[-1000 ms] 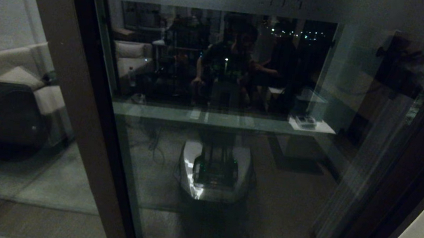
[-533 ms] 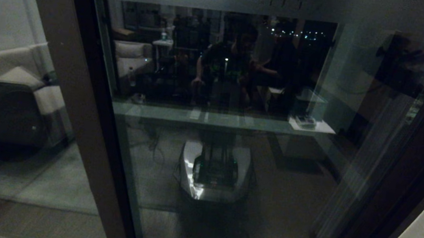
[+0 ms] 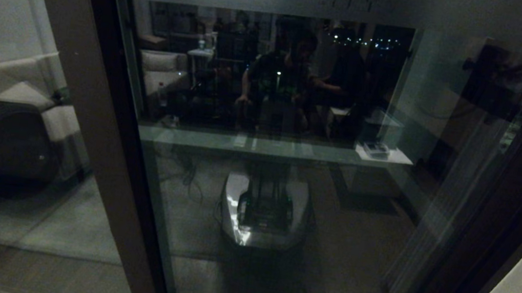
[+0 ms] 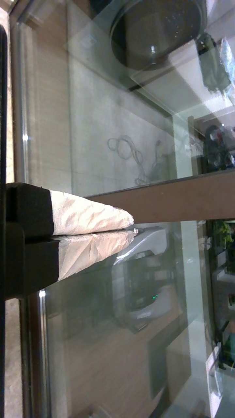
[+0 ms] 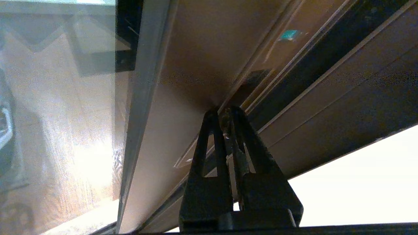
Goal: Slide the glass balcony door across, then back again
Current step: Close the slid door
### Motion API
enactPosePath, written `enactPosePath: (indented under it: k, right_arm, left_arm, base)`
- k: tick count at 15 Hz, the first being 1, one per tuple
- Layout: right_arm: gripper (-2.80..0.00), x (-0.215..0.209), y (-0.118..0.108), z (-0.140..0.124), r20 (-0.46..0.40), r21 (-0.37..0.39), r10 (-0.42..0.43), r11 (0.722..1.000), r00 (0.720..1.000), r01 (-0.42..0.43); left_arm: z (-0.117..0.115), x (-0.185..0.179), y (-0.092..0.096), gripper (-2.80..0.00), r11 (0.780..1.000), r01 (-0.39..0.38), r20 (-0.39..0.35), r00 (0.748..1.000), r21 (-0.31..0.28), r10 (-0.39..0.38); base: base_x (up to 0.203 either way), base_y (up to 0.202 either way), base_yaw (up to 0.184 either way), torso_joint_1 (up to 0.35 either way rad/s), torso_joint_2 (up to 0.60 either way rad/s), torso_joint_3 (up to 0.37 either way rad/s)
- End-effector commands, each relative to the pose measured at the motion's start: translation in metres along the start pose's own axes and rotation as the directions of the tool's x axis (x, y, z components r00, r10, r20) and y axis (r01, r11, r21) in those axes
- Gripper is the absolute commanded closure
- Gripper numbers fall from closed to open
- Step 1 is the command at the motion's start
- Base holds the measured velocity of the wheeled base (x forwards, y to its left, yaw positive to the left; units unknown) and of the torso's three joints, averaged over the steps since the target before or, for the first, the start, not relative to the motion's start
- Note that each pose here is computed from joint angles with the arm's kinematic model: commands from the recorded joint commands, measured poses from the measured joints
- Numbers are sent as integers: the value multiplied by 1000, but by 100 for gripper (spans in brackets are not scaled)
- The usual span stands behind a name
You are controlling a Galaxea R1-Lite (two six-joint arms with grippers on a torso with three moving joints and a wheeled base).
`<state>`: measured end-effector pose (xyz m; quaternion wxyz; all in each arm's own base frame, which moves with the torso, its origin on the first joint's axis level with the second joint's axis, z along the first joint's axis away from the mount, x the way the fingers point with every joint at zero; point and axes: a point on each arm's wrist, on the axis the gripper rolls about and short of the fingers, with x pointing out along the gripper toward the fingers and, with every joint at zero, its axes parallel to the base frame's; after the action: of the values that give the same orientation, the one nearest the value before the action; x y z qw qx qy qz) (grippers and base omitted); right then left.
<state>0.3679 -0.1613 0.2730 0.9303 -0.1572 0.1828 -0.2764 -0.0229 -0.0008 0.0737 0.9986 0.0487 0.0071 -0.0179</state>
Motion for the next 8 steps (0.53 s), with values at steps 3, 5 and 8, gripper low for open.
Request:
enactPosePath:
  k: [3, 5, 8]
  right_arm:
    - [0, 3, -2, 0, -1, 2, -7, 1000, 1000, 7]
    - [0, -7, -7, 1, 5, 6, -14, 1000, 1000, 14]
    - [0, -13, -13, -1, -2, 7, -21, 1000, 1000, 21]
  left_arm:
    - [0, 0, 0, 0, 1000, 0, -1, 1000, 0, 0]
    - [0, 0, 0, 0, 1000, 0, -1, 1000, 0, 0]
    - [0, 0, 0, 0, 1000, 0, -1, 1000, 0, 0]
  base:
    - [0, 0, 0, 0, 0, 0]
    - [0, 0, 0, 0, 0, 0]
    - [0, 0, 0, 0, 0, 0]
